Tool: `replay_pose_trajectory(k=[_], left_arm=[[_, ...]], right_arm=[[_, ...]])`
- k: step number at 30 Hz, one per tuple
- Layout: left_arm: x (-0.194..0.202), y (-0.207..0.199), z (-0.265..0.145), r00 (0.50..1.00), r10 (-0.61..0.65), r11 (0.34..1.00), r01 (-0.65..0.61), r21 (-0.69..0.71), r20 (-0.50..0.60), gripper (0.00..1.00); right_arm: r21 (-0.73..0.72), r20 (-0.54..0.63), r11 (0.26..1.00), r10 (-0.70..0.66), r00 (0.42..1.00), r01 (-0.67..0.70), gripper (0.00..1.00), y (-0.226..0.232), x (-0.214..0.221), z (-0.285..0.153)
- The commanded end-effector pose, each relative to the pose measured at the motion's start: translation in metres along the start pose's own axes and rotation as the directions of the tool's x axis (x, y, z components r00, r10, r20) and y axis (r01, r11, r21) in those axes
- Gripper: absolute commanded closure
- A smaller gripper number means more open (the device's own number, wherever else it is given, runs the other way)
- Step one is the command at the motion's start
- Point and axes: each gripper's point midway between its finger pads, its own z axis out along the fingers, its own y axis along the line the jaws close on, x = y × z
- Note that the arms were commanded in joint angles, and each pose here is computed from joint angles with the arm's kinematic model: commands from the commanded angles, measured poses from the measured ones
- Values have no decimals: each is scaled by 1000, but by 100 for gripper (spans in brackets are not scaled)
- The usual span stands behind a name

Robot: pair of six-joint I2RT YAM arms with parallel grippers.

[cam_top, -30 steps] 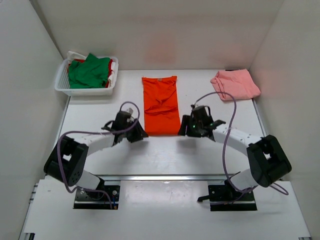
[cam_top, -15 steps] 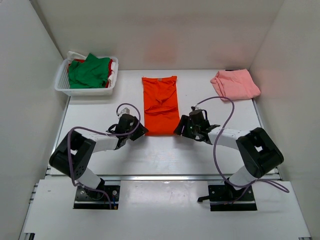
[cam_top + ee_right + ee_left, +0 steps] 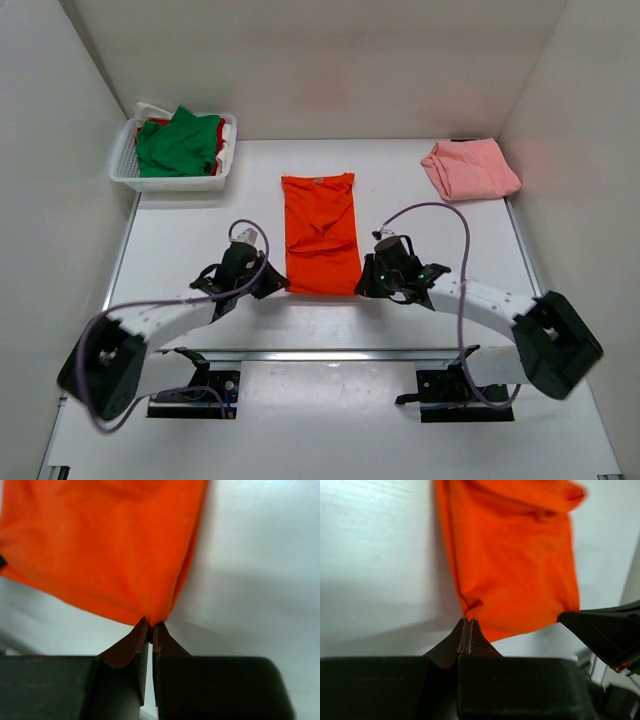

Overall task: Fold and stack the t-shirts
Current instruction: Grab one side of the 2/3 rectangular tshirt with both arms, then fold the long partially folded tshirt into a neat square

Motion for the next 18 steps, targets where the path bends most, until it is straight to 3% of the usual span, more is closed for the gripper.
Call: replay_pose_trajectory(k=[1,4,11,18], left_arm=[[20,3,-45,997,65,998,-65,2,-48,100],[30,-4,-68,998,32,997,-28,66,-60,100],[51,-11,-95,995,16,992,-3,126,-98,100],[-1,-28,-102,1000,1,991,-2,136,10,100]], right_arm=[[41,-63,994,-94,994,97,100,-8,33,-37],[-39,-95,996,-81,992,77,100,3,50,-56],[-144,-64,985,-103,993,93,99,35,42,-92],[-201,-27,970,-146,989,137,100,57,-5,-104]])
